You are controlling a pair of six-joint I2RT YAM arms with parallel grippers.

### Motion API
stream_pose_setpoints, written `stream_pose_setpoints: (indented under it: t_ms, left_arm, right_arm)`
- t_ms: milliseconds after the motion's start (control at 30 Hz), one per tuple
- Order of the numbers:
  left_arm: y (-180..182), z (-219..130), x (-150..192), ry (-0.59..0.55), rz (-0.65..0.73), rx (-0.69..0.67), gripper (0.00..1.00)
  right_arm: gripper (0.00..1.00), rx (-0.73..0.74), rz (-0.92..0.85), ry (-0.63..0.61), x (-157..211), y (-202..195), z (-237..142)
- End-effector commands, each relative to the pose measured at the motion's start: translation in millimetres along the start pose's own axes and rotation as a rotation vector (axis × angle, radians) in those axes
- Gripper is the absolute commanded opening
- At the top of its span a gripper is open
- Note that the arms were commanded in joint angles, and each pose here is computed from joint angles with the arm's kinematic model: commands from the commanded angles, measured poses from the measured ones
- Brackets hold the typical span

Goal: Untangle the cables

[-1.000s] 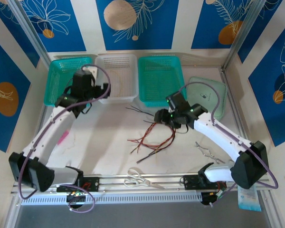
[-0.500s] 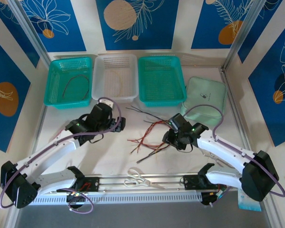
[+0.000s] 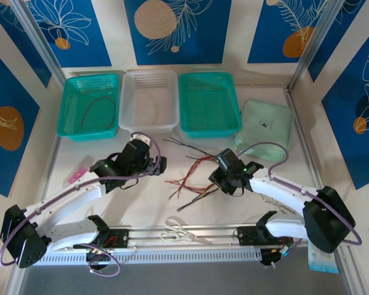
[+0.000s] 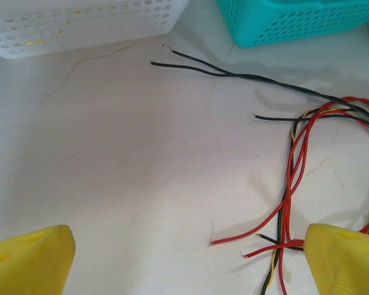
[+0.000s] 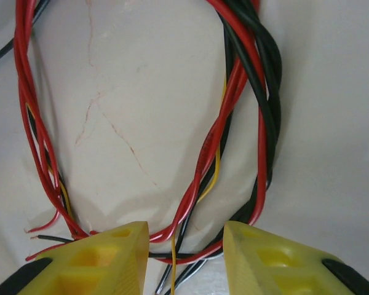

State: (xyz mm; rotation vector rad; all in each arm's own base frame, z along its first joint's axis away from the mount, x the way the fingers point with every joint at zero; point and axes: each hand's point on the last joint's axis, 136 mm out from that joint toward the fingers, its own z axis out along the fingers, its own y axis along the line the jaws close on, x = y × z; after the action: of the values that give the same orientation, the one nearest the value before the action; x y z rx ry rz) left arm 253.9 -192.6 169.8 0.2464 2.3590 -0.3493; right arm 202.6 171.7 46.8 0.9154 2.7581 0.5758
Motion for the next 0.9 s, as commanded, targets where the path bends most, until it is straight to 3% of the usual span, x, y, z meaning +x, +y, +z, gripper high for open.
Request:
stream_pose_setpoints:
  t_ms: [0,367,667,867]
  left_arm:
    - [-5,1,-2,-0.017,0.006,0.017,0.95]
    - [-9,0,-1,-0.008,0.015,0.036,0.95]
    - [-14,4,-4,-0.002,0.026,0.047,0.94]
    - [-16,1,-5,-0.001,0.034,0.052,0.94]
  right_arm:
    - [0.36,0.025,0.031,0.016,2,3,7]
    - [0.26,0.049,0.061,-0.010,0,7,19]
    - [0.24,0.079,0.065,0.010,0,4,33]
    - [0.02,0.061,0.062,-0.014,-2,5,26]
